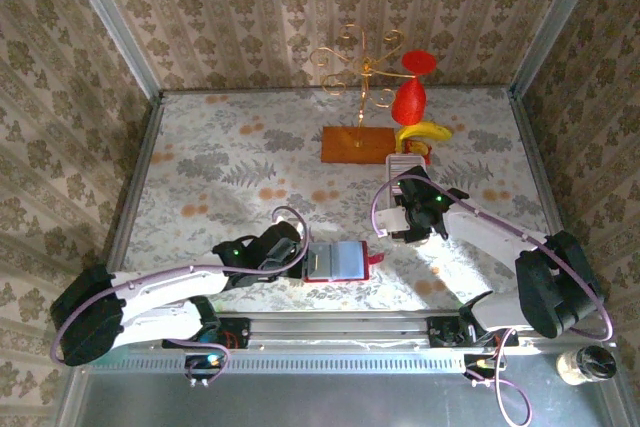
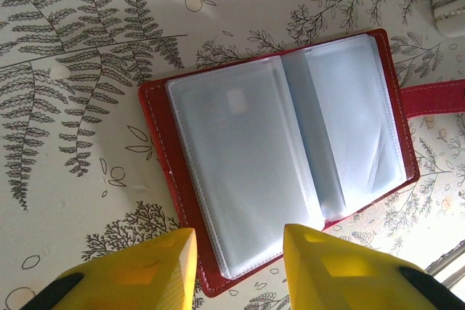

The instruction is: Put the credit cards into the card holder

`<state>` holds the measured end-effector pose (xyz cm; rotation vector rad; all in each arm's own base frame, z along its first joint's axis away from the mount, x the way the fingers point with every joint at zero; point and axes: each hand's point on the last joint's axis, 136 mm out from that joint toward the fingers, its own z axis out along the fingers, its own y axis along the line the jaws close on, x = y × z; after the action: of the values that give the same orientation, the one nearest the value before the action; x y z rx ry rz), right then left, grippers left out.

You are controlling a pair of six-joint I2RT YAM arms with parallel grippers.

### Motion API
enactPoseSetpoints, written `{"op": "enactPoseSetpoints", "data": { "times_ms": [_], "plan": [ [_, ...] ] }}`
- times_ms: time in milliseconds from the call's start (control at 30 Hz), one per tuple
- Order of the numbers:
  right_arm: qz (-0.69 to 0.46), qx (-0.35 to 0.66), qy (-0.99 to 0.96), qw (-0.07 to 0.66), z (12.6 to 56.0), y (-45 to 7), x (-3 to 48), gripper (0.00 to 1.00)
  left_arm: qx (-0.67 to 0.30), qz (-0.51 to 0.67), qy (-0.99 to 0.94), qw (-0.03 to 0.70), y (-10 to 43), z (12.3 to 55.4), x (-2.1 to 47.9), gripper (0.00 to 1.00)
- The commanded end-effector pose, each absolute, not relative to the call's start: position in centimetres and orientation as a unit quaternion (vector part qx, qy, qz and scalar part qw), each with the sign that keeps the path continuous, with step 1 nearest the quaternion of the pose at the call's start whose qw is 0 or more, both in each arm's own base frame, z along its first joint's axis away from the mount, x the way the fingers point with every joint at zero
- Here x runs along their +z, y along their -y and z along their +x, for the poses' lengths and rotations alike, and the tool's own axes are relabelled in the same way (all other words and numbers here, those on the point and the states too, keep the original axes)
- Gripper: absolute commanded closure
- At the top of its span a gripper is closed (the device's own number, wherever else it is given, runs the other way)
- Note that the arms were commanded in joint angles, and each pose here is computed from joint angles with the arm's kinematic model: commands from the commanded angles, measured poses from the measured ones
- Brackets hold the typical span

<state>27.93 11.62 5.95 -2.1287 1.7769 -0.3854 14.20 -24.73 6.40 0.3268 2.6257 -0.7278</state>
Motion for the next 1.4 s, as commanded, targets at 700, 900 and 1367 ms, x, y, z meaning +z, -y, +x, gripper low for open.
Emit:
{"op": "enactPoseSetpoints", "data": {
  "times_ms": [700,900,1367],
  "plan": [
    [-0.763,-0.161,-0.606,0.160,26.0,-11.0,7.1,0.74,-0.241,0.107,-0.945,0.193,24.0,14.4,5.9,0.65],
    [-0.762,-0.170,-0.604,0.163,25.9,-10.9,7.3,0.80,-0.239,0.105,-0.946,0.193,23.9,14.5,5.9,0.65],
    [-0.749,-0.179,-0.614,0.174,26.0,-10.8,8.2,0.81,-0.243,0.107,-0.945,0.191,24.1,14.4,6.0,0.66]
  ]
}}
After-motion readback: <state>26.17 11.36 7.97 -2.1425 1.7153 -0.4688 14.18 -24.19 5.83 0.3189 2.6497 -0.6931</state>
